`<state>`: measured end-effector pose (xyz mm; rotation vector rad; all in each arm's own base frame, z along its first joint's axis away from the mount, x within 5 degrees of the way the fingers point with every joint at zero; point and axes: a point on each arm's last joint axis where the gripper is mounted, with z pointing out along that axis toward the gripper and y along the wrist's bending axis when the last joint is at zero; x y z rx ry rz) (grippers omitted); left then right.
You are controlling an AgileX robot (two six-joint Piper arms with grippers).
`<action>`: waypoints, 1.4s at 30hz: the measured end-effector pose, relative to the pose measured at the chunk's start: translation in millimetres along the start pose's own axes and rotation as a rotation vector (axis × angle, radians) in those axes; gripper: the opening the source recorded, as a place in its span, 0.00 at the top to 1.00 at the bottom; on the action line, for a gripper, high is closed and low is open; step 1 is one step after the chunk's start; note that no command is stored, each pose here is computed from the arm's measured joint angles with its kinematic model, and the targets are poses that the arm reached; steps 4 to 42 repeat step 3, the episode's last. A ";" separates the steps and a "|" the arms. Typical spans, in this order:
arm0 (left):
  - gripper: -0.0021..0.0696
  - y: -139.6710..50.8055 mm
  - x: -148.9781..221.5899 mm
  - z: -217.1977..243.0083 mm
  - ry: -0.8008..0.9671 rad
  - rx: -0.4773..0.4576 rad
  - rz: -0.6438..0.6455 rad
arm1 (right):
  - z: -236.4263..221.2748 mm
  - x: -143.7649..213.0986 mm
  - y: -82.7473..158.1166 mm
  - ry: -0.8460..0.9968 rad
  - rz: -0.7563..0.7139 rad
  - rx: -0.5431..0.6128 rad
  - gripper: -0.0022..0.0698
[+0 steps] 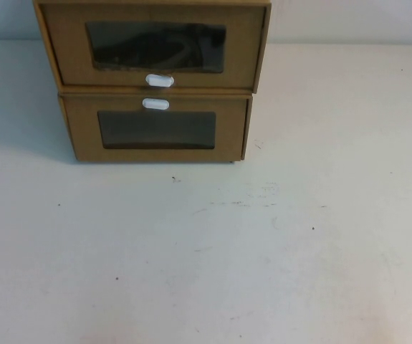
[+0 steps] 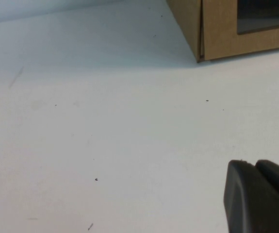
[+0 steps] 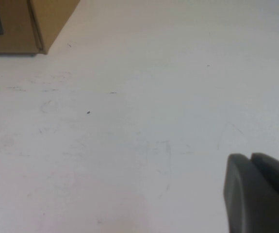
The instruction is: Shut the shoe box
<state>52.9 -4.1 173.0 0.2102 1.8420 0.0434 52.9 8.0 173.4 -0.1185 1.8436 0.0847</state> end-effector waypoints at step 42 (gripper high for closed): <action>0.97 0.0 0.0 0.0 0.000 0.000 0.000 | 0.0 0.0 0.0 0.000 0.000 0.000 0.99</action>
